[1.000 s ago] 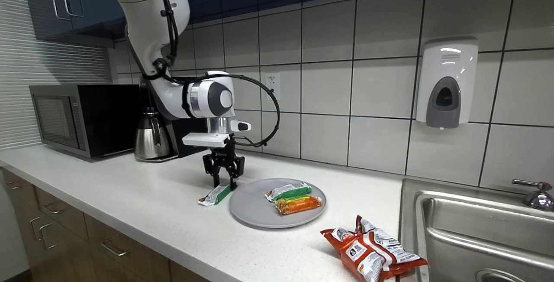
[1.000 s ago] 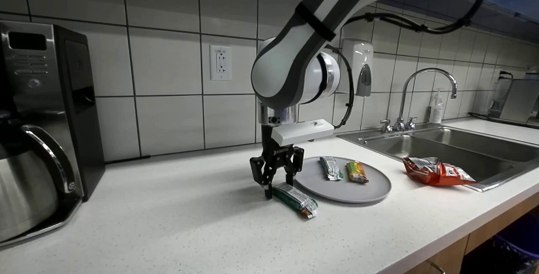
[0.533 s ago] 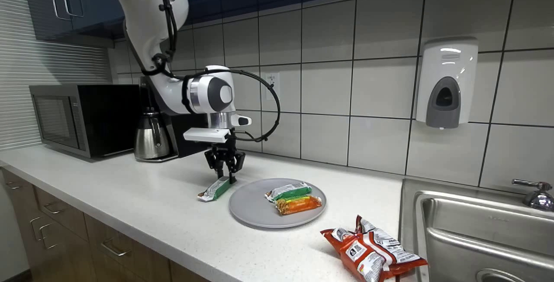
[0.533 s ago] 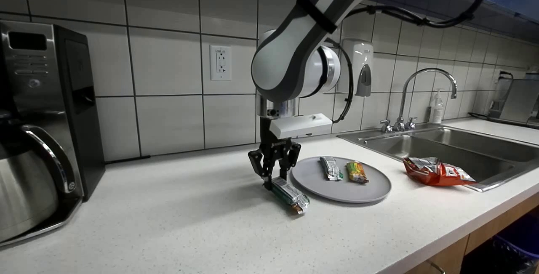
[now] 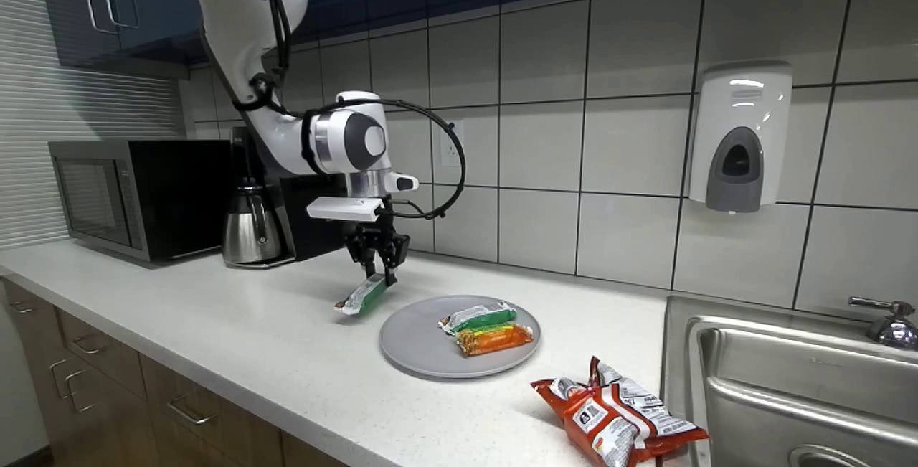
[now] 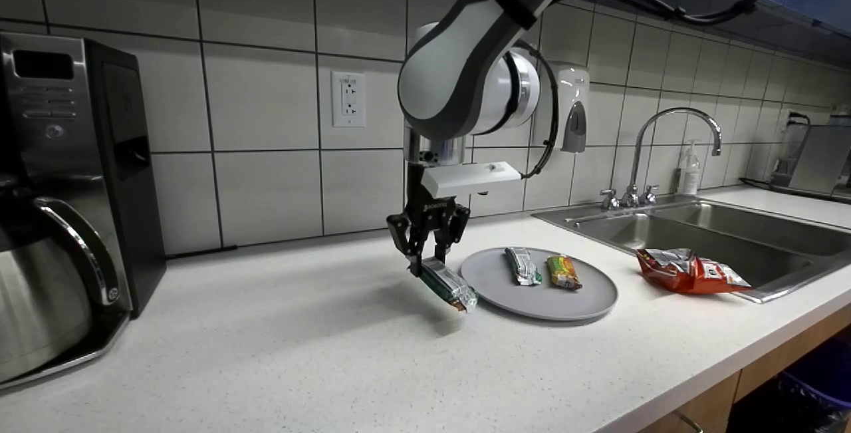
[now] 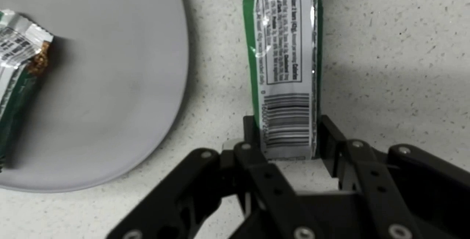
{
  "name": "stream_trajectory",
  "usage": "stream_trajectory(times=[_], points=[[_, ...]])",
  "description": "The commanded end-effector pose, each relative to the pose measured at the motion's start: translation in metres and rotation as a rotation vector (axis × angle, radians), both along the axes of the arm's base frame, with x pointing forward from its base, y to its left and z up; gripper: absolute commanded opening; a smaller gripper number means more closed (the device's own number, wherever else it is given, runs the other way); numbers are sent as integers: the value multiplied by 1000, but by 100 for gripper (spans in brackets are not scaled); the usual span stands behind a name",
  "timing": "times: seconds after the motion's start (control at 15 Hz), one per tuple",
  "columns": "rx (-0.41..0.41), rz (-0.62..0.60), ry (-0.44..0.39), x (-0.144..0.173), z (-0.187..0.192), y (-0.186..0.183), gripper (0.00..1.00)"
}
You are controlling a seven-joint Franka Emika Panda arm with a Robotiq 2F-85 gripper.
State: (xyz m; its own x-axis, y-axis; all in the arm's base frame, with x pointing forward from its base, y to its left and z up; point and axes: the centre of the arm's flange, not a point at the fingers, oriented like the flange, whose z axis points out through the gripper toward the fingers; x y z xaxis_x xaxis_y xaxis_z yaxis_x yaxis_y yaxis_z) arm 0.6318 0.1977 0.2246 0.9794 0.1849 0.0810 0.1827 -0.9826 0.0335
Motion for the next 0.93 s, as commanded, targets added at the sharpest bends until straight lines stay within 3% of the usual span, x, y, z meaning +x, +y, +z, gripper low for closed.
stream_trajectory(times=[0.0,0.87], points=[[-16,-70,-34,-3,18,-8,18],[-106,-383,-82,11,33,-84,18]])
